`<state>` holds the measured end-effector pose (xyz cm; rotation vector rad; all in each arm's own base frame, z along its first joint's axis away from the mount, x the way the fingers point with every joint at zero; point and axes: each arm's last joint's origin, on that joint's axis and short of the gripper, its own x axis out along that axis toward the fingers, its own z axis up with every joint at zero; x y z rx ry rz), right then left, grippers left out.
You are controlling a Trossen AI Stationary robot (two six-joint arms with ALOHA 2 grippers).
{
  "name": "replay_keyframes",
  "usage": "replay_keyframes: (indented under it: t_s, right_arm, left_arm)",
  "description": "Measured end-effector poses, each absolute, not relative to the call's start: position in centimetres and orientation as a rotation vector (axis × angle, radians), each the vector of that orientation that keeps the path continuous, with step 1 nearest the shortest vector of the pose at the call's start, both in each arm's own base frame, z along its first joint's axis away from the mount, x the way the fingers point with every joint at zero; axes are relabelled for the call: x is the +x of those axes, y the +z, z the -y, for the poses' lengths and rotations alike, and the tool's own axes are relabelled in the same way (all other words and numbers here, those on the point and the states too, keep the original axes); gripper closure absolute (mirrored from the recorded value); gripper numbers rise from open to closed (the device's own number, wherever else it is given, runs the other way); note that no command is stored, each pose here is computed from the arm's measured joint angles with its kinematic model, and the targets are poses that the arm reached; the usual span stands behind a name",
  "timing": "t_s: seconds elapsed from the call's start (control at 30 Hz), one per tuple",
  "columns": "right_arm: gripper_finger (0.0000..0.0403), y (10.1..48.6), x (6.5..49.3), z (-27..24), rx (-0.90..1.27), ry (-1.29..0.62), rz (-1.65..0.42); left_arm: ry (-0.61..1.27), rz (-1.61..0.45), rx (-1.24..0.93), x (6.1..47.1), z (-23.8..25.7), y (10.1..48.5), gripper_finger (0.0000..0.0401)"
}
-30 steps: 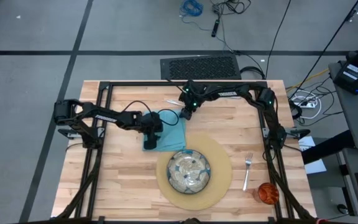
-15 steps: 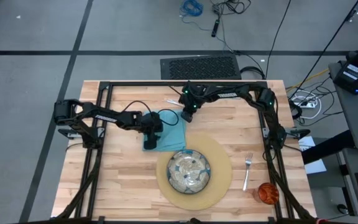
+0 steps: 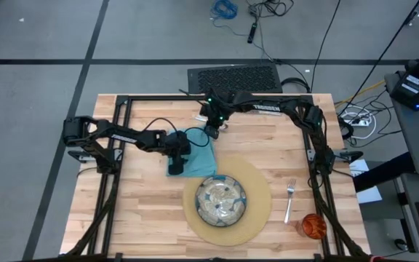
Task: Set table place
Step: Fold the blue napkin
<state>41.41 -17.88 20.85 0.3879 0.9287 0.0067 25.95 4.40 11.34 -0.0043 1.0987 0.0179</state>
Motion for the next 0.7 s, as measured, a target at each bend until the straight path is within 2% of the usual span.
replay_keyframes:
  t_s: [0.4,0.7]
  right_arm:
    - [0.0403,18.7,45.4,18.0,0.428,0.060,-1.061]
    - [0.0403,20.5,47.0,18.4,0.403,0.081,-1.018]
  left_arm:
    - [0.005,-1.062,0.010,26.3,-4.0,11.4,0.0223]
    - [0.005,-1.063,0.032,26.3,-4.1,11.4,0.0223]
